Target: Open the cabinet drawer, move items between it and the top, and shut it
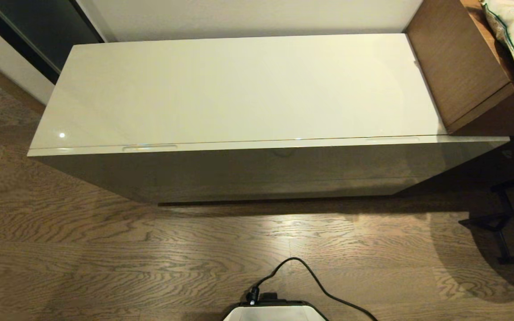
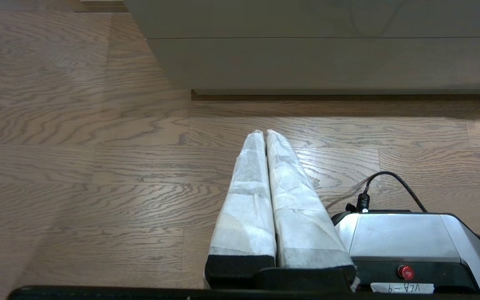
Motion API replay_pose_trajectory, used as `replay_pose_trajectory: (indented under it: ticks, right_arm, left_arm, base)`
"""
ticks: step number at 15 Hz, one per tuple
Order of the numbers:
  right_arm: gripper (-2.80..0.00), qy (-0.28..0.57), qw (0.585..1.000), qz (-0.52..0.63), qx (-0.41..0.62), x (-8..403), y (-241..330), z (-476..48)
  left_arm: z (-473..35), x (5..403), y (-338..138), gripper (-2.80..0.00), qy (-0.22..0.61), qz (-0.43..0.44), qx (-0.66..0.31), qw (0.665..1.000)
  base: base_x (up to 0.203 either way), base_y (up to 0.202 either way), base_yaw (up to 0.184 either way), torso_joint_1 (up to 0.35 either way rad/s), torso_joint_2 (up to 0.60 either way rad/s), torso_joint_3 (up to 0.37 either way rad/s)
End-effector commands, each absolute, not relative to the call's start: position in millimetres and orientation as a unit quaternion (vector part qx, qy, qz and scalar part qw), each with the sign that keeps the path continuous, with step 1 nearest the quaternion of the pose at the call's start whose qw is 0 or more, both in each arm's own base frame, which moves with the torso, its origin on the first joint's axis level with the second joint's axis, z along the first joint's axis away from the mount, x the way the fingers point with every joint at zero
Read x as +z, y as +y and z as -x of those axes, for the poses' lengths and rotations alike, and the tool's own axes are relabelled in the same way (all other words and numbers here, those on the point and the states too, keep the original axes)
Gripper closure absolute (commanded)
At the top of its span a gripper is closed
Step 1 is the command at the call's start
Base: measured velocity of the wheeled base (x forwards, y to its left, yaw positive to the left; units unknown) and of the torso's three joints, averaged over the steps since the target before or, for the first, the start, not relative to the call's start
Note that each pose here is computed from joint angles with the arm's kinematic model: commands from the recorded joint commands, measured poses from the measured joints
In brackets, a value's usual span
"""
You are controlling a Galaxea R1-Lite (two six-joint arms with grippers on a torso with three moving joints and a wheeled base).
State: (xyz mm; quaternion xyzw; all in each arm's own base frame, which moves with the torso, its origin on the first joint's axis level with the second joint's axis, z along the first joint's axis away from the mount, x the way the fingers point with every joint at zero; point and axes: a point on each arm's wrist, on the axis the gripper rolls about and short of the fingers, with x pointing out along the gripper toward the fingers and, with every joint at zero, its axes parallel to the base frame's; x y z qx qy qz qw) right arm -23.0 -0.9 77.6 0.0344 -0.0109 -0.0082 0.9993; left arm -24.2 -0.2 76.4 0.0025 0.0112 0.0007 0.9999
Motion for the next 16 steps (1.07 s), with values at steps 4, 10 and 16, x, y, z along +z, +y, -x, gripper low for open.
replay_pose_trajectory:
  ticks: [4, 10, 16]
  right_arm:
    - [0.0, -0.01, 0.999, -0.035, -0.008, 77.7, -0.9, 22.9]
    - [0.0, -0.01, 0.999, -0.035, -0.008, 77.5, -0.9, 22.8]
    - [0.0, -0.01, 0.999, -0.035, -0.009, 77.5, -0.9, 22.8]
  left_arm:
    - [24.2, 76.3, -0.3, 0.0, 0.012, -0.002, 0.001, 1.0]
    - [24.2, 76.5, -0.3, 0.0, 0.011, -0.002, 0.001, 1.0]
    - [24.2, 76.4, -0.3, 0.0, 0.011, -0.002, 0.001, 1.0]
  base:
    - [0.0, 0.0, 0.0, 0.0, 0.0, 0.0]
    - [0.0, 0.0, 0.0, 0.0, 0.0, 0.0]
    - [0.0, 0.0, 0.0, 0.0, 0.0, 0.0]
